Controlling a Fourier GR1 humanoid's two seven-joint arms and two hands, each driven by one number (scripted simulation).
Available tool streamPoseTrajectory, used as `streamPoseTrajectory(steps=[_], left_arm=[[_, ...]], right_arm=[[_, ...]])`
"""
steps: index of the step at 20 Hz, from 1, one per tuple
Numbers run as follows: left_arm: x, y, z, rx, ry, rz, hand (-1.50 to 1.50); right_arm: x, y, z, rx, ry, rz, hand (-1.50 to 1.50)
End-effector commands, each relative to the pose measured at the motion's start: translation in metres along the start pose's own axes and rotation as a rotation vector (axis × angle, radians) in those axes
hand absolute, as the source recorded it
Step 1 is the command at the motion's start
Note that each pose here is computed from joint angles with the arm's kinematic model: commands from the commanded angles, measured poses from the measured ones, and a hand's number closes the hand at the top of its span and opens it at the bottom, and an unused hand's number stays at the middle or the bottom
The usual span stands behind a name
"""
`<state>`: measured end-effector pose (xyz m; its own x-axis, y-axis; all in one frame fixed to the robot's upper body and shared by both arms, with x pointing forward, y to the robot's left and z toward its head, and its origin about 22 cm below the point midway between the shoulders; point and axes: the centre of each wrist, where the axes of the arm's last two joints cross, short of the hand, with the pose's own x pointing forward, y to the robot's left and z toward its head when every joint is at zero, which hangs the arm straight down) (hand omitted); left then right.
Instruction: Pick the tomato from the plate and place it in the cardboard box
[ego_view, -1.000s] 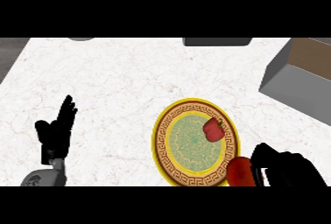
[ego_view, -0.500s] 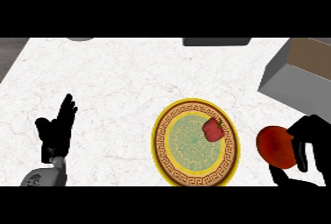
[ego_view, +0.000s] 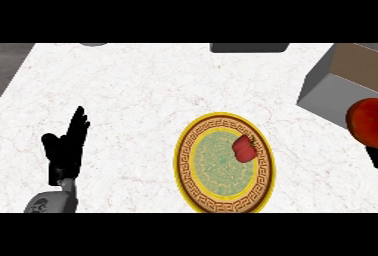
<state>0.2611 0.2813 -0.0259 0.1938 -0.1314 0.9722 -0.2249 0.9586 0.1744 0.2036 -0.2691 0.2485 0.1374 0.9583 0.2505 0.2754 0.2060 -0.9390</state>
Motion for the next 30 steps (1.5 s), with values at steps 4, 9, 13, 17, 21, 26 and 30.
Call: streamPoseTrajectory(steps=[4,9,13,17,21,26,30], left_arm=[[-0.004,-0.009,-0.004,-0.001,0.007,0.002,0.00],[0.004,-0.014,-0.010,0.005,-0.021,-0.001,0.00],[0.004,-0.008,0.007,-0.008,-0.025,-0.017,0.00],[0.006,-0.006,-0.005,-0.005,-0.005,-0.005,0.00],[-0.001,-0.008,-0.008,-0.010,-0.013,-0.015,0.00],[0.006,-0.003,-0.005,-0.023,-0.030,-0.017,0.00],[-0.004,-0.005,-0.004,-0.016,-0.018,-0.009,0.00]], right_arm=[[-0.049,-0.022,-0.049,-0.011,-0.013,-0.115,1.50],[-0.089,0.032,-0.083,0.002,-0.008,-0.157,1.50],[-0.121,0.049,-0.115,0.025,0.017,-0.147,1.50],[-0.131,0.067,-0.130,0.037,0.020,0.003,1.50],[-0.154,0.096,-0.145,0.073,0.118,-0.143,1.50],[-0.171,0.119,-0.155,0.115,0.135,-0.335,-1.50],[-0.164,0.120,-0.167,0.075,0.067,-0.480,-1.50]])
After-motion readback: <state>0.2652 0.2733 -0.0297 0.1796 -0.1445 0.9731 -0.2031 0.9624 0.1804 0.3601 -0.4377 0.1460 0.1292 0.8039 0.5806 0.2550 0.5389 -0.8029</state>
